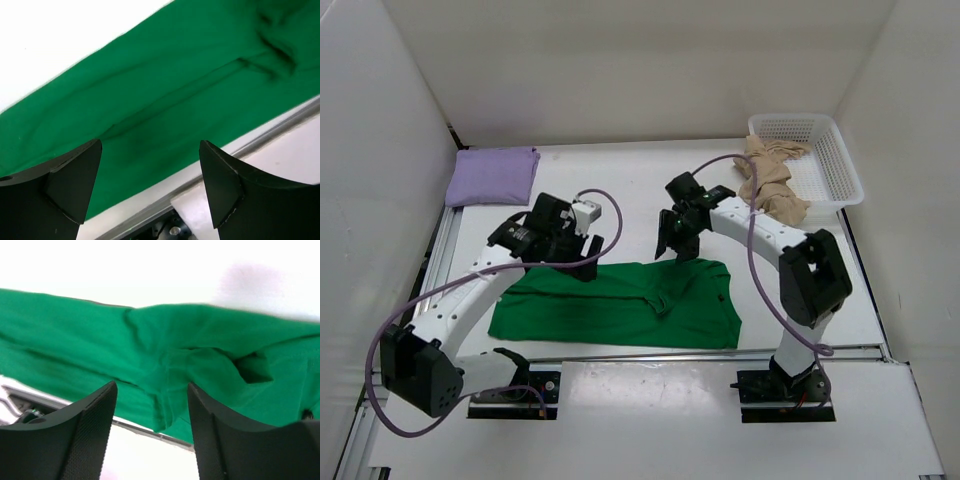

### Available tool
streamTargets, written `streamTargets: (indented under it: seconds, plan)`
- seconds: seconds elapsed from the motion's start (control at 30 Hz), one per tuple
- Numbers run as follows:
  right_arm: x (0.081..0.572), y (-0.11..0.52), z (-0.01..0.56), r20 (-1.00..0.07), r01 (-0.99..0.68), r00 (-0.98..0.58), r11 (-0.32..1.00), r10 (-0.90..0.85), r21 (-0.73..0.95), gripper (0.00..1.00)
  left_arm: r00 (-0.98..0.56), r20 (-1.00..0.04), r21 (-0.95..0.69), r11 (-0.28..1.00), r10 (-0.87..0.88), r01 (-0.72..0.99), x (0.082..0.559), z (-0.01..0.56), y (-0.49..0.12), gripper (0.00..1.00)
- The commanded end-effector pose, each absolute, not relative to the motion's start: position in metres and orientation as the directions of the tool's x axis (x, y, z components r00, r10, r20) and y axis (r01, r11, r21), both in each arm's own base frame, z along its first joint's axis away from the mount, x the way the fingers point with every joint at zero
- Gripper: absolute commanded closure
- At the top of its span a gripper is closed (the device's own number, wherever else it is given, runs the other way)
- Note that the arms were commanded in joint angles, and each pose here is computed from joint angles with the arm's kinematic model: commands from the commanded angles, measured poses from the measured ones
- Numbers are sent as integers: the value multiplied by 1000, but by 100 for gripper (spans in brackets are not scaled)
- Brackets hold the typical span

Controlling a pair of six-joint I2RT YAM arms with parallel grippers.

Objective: Fold and stack the t-shirts
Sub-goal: Fold the other side of the tshirt into a rectangle

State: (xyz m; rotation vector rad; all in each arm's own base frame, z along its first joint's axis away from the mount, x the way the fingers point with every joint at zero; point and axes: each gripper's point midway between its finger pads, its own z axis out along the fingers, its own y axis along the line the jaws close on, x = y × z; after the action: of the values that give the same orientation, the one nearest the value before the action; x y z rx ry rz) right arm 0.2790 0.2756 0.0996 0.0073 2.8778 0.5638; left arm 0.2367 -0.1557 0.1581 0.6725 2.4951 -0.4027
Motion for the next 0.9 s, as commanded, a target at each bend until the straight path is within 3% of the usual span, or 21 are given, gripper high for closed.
streamTargets:
  seconds: [0.0, 0.13, 0.63, 0.77, 0.87]
  plan:
    - [260, 266, 81, -106, 54, -991, 968, 82, 246, 41, -750, -541, -85, 862, 382, 500, 229, 141, -136, 11]
    - [258, 272, 70, -85, 76, -992, 972, 96, 221, 46, -779, -513, 21, 913, 360, 408, 228, 109, -100, 11]
    - [279, 268, 40, -114, 145, -981, 982, 159, 124, 54, -808, -509, 4, 939, 297, 343, 215, 97, -78, 10]
    - [280, 265, 34, -115, 159, -979, 983, 169, 95, 66, -810, -509, 4, 942, 290, 335, 215, 97, -76, 8]
    - [279, 259, 36, -125, 170, -976, 982, 179, 77, 89, -821, -495, 4, 945, 285, 326, 212, 88, -73, 8]
